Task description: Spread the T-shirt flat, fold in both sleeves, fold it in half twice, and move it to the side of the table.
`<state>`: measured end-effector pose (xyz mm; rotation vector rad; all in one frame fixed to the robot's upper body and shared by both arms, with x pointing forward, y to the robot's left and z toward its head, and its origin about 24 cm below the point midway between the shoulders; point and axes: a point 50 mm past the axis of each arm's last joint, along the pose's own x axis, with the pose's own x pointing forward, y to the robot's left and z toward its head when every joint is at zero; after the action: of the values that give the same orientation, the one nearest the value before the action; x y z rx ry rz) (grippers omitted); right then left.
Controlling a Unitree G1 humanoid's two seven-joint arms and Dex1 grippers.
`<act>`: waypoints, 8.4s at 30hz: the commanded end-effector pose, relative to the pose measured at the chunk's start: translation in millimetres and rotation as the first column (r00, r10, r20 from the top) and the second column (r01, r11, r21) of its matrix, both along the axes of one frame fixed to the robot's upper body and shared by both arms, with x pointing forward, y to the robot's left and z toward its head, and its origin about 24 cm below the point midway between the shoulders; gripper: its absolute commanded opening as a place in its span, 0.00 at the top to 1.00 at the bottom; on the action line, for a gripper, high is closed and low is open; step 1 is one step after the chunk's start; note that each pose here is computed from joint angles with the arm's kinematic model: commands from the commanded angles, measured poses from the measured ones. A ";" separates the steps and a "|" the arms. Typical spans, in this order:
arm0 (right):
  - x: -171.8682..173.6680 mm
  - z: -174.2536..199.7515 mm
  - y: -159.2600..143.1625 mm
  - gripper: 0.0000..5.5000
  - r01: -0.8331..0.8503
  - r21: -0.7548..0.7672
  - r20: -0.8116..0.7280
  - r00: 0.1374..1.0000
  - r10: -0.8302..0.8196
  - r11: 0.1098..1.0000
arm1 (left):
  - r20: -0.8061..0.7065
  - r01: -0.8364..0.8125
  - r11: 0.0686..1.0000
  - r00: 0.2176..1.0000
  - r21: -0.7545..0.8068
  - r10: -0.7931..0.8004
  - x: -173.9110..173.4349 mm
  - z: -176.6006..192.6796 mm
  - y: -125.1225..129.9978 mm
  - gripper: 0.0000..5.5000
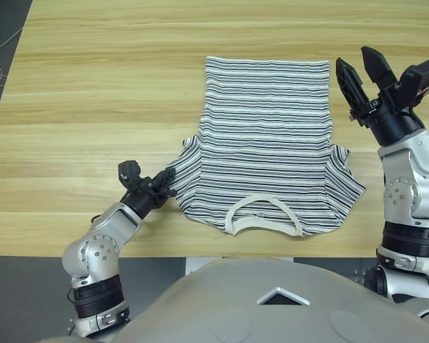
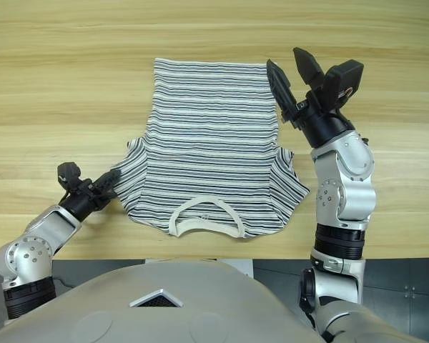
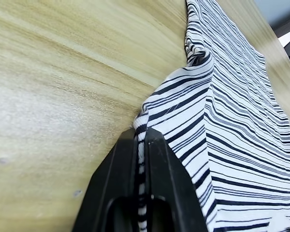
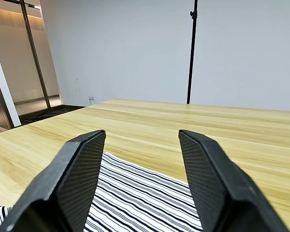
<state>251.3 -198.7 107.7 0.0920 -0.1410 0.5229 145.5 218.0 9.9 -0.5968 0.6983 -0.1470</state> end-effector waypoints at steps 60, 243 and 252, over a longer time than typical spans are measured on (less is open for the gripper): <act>10.2 0.9 -2.2 0.49 -0.007 -0.014 0.009 1.000 0.008 1.000 | 0.058 0.264 0.956 0.960 0.131 -0.273 -6.8 25.8 -60.7 0.80; -113.4 -61.5 17.6 0.77 -0.101 -0.245 -0.663 0.744 -0.090 0.964 | 0.401 -0.072 0.955 0.915 0.289 -0.053 -47.1 51.8 -51.7 0.76; -115.6 -54.9 14.8 0.77 -0.173 -0.214 -0.685 0.729 -0.021 0.961 | 0.401 -0.069 0.955 0.915 0.288 -0.054 -48.1 52.0 -52.3 0.76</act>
<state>134.7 -182.4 49.2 0.0321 0.6729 0.5499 98.2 165.9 60.9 -0.2724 0.3073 -0.1419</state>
